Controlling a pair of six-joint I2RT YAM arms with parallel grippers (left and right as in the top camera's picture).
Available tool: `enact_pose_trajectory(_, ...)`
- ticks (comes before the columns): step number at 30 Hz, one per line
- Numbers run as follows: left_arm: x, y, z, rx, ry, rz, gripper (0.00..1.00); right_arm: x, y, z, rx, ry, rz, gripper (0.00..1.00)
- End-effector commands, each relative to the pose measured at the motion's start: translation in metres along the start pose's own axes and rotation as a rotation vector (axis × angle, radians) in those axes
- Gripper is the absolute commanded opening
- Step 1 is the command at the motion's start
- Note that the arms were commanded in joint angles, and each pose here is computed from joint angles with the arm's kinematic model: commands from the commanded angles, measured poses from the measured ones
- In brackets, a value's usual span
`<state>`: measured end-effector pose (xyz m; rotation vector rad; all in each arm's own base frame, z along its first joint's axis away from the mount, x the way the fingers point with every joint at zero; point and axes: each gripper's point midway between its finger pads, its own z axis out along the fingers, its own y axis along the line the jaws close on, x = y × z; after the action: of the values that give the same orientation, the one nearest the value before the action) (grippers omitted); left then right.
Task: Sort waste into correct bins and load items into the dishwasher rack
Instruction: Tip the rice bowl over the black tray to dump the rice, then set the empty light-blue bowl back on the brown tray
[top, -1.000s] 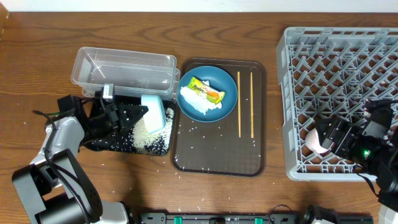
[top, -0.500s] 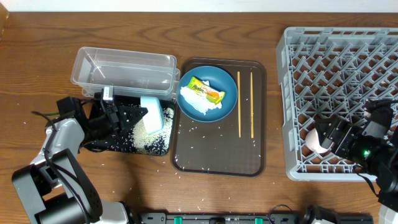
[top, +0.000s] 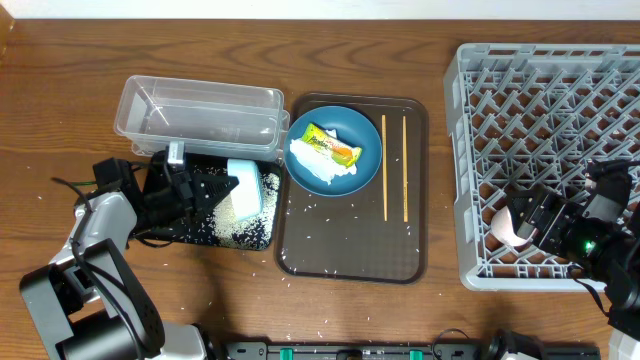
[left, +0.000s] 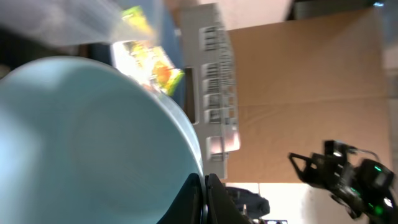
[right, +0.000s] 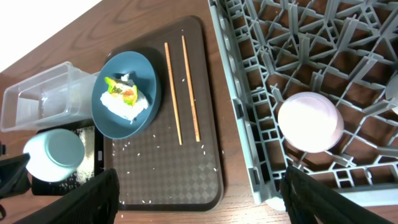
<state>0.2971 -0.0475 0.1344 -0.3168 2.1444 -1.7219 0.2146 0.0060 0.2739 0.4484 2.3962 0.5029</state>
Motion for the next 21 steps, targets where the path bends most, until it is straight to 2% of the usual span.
enact_pose_trajectory(1,0.001,-0.023,-0.001,0.115,-0.013,0.04,0.06,0.0,0.003,-0.002,-0.007,-0.001,-0.025,0.82)
enact_pose_trajectory(8,0.018,-0.025,0.009,0.065,0.054,0.004,0.06,0.0,0.003,-0.002,-0.007,-0.002,-0.025,0.82)
enact_pose_trajectory(13,0.042,-0.056,0.027,0.063,0.151,0.132,0.06,-0.002,0.004,-0.002,-0.008,-0.008,-0.028,0.82)
enact_pose_trajectory(15,0.05,-0.063,0.034,-0.004,0.192,0.175,0.06,-0.002,0.004,-0.002,-0.008,-0.008,-0.028,0.82)
enact_pose_trajectory(21,0.079,-0.067,0.05,-0.375,0.261,0.343,0.06,-0.002,0.003,-0.002,-0.008,-0.008,-0.028,0.83)
